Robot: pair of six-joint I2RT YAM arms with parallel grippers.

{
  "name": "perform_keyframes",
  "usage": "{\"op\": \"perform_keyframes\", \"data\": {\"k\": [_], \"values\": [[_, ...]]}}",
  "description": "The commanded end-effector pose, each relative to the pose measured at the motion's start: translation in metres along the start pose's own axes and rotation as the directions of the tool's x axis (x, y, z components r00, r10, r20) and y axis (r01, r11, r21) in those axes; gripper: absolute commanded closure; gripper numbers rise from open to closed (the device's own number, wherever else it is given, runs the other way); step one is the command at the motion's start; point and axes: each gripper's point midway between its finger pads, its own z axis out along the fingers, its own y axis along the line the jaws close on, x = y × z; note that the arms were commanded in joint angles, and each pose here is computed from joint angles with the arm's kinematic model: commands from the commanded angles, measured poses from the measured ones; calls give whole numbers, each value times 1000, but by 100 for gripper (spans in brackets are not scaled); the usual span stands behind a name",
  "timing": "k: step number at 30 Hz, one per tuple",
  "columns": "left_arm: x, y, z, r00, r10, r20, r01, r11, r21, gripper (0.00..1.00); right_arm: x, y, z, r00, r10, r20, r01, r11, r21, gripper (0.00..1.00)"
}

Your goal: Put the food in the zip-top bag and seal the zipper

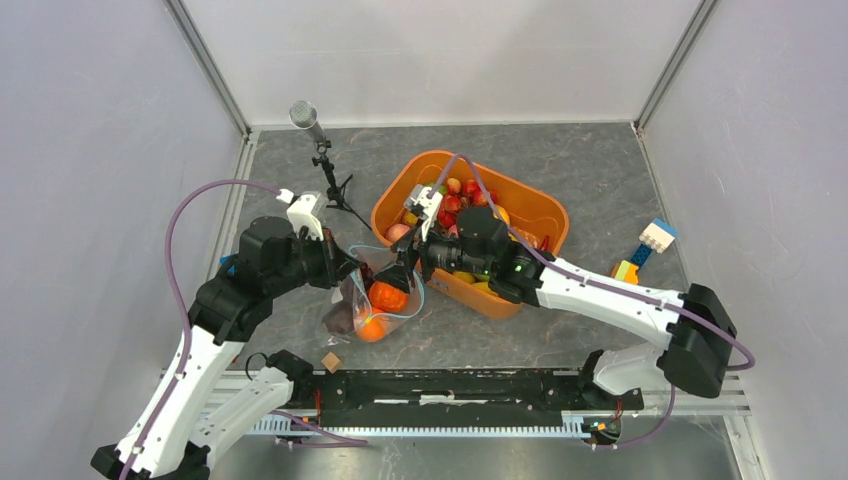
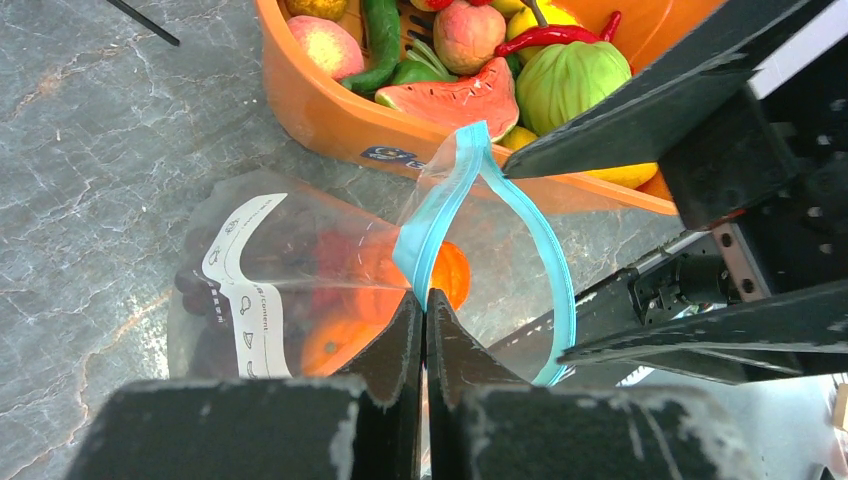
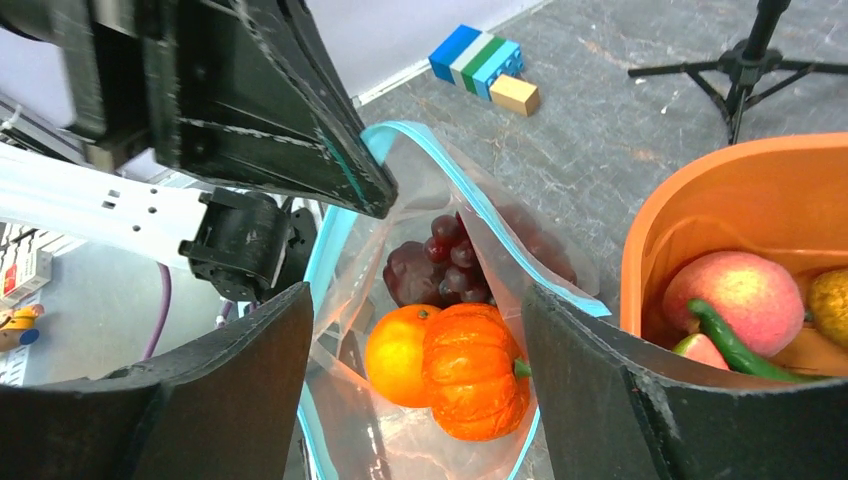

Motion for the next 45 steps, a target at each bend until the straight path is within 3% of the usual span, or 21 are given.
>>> {"op": "perform_keyframes", "data": {"k": [1, 5, 8, 11, 15, 19, 23, 31, 37, 45], "values": [[-25, -16, -7, 996, -15, 89, 11, 998, 54, 98, -32, 13, -14, 993, -59, 98, 61, 998, -18, 21], [-24, -14, -8, 996, -15, 89, 11, 999, 51, 98, -39, -4, -29, 989, -93, 111, 82, 991, 102, 21], [-22, -14, -7, 996, -16, 87, 11, 999, 50, 98, -41, -33, -48, 988, -109, 105, 75, 955, 288, 22], [-22, -14, -6, 996, -16, 83, 12, 999, 50, 98, -29, -75, -78, 993, -110, 52, 67, 849, 524, 22], [-24, -14, -6, 996, -12, 85, 7, 999, 50, 98, -9, -131, -130, 995, -67, -72, 98, 644, 758, 19], [-24, -15, -6, 996, -8, 83, 4, 999, 53, 98, 15, -170, -170, 984, 18, -178, 134, 587, 798, 21], [-21, -13, -5, 997, -9, 80, 5, 999, 47, 98, 27, -193, -204, 972, 57, -229, 164, 533, 830, 31], [-21, -15, -7, 997, -5, 81, 1, 998, 56, 98, 76, -223, -221, 923, 197, -329, 173, 552, 816, 35], [-18, -13, -7, 997, -10, 80, 6, 999, 52, 98, 100, -224, -207, 902, 220, -371, 142, 661, 737, 34], [-17, -13, -6, 997, -11, 73, 7, 999, 52, 98, 123, -226, -194, 855, 239, -460, 144, 744, 653, 34]]}}
